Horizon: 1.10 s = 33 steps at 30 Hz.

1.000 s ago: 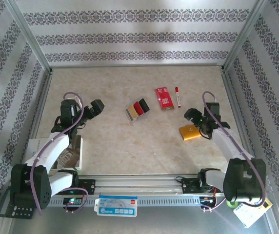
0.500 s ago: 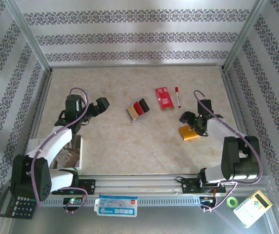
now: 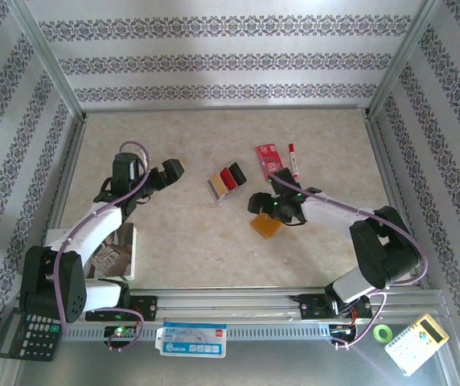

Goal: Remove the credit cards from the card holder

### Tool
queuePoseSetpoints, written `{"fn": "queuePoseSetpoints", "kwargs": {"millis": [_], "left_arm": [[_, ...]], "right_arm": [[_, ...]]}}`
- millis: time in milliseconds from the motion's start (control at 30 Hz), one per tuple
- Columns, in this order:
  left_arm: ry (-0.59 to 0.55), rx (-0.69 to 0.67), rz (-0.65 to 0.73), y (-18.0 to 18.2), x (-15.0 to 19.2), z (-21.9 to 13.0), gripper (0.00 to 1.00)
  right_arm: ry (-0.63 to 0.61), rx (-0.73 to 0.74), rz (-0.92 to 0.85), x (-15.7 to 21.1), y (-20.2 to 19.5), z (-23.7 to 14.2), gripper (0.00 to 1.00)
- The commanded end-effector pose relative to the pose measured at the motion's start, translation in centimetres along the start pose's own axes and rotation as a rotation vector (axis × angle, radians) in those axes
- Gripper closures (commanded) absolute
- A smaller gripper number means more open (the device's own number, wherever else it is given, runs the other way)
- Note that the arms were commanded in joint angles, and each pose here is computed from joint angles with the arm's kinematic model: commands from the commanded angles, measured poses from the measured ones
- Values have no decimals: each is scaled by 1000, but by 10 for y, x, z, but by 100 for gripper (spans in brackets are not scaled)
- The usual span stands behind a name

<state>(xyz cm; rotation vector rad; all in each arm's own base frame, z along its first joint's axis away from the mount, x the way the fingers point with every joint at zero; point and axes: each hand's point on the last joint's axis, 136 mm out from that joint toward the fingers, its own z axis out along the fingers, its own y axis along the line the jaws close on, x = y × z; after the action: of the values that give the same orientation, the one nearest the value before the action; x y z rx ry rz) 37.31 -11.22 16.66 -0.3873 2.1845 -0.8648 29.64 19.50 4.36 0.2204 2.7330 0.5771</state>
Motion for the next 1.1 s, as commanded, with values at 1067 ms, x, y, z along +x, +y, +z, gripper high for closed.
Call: {"fn": "queuePoseSetpoints", "kwargs": {"millis": [1067], "left_arm": [[90, -68, 38, 0, 12, 4, 0]], "right_arm": [[274, -87, -81, 69, 28, -6, 19]]}}
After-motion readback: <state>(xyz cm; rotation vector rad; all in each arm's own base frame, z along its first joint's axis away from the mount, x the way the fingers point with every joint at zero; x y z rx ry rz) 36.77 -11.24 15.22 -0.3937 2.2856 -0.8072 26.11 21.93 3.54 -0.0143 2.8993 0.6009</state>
